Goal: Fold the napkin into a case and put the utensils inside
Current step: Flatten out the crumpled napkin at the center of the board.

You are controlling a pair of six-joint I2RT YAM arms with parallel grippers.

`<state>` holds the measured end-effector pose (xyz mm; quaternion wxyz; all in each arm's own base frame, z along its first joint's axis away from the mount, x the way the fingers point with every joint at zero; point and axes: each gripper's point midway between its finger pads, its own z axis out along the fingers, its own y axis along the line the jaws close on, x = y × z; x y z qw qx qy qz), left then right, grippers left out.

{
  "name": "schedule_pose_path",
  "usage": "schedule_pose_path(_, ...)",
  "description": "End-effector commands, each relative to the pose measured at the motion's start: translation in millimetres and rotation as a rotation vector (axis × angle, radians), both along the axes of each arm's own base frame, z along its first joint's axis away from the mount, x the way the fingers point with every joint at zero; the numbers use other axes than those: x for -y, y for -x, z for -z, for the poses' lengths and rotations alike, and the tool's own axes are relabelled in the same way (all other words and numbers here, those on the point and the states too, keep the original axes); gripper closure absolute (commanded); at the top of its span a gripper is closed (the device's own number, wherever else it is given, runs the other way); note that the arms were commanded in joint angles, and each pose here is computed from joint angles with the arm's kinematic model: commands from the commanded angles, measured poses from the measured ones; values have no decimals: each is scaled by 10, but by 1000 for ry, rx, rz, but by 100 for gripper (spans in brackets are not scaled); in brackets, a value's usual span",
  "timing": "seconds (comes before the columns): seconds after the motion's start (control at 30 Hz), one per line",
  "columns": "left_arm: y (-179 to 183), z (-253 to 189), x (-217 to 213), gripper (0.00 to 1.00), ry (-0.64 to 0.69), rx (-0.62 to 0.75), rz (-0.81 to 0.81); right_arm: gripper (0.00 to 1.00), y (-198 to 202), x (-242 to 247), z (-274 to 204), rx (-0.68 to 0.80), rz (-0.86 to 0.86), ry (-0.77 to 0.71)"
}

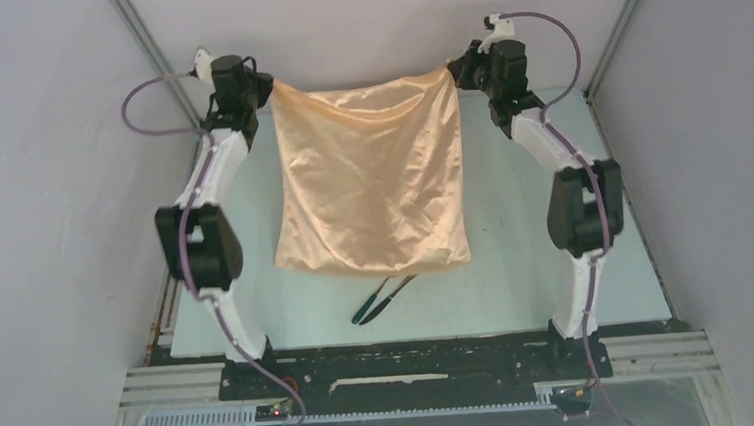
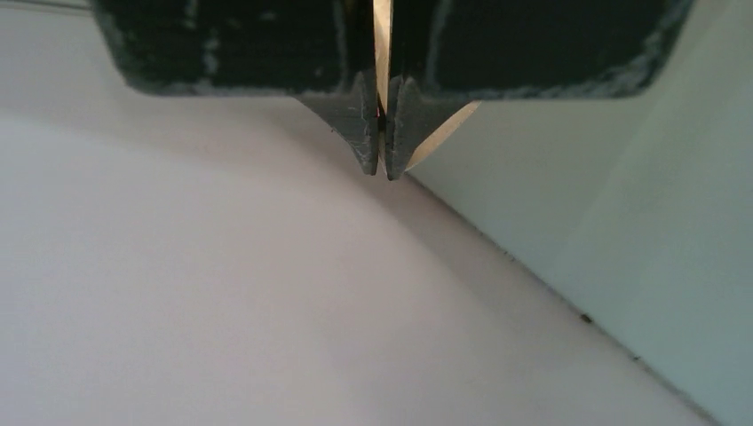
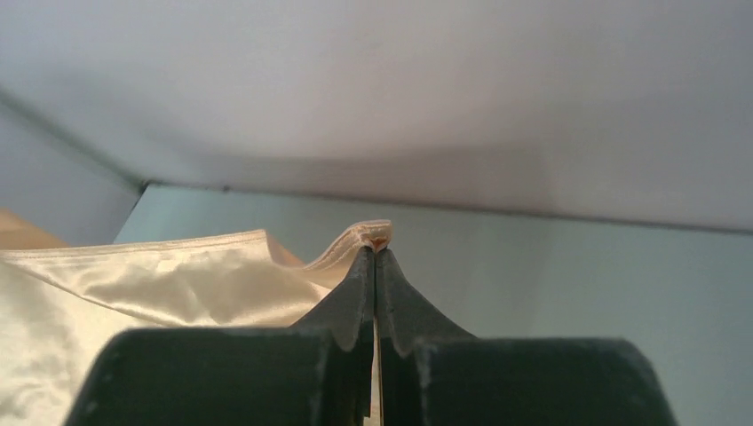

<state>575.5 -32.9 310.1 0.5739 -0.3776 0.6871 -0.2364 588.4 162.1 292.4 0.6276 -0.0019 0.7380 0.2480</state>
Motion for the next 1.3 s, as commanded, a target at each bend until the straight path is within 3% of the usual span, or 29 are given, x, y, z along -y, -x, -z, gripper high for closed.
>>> schedule_pose_path(0.0,-781,135,-30,100,19,55,74,100,-656,226,16,62,12,-44)
schedule_pose_path(0.03,-949,283,-2,100,43,32,87,98,-798,241,132,51,6,-48)
schedule_pose_path(0.07,-1091,420,-125,95,81,11,90,88,-901,266,299,17,-1,-41)
schedule_pose_path(0.1,-1200,508,-135,83,104,11,111,61,-990,311,411,-8,13,-31)
schedule_pose_path(0.17,-1297,675,-254,43,105,-28,83,9,-1112,450,672,-99,87,24)
schedule_pose_path(0.2,-1273,703,-328,28,80,-53,62,4,-1128,540,688,-130,111,70)
schedule_pose_path(0.23,-1224,684,-350,20,43,-68,60,3,-1099,605,704,-158,122,110)
schedule_pose_path(0.4,-585,524,-425,1,-118,-156,38,1,-534,918,742,-317,205,141)
schedule_pose_path(0.47,-255,530,-419,0,-170,-193,43,0,-192,944,851,-383,224,142)
schedule_pose_path(0.7,845,1296,-282,1,-202,-435,96,4,1017,503,1578,-780,197,-30)
schedule_pose_path(0.77,1148,1637,-369,10,-211,-547,59,7,1305,411,1678,-832,202,-51)
schedule_pose_path(0.93,1752,2189,-359,19,-250,-716,9,9,1887,371,1910,-876,304,85)
schedule_pose_path(1.1,2035,2443,-441,18,-347,-828,3,14,2207,378,2043,-904,440,167)
schedule_pose_path(1.17,2031,2496,-408,19,-379,-868,13,15,2254,316,2075,-907,412,189)
schedule_pose_path(1.27,2022,2531,-355,24,-400,-898,26,24,2306,213,2160,-941,348,194)
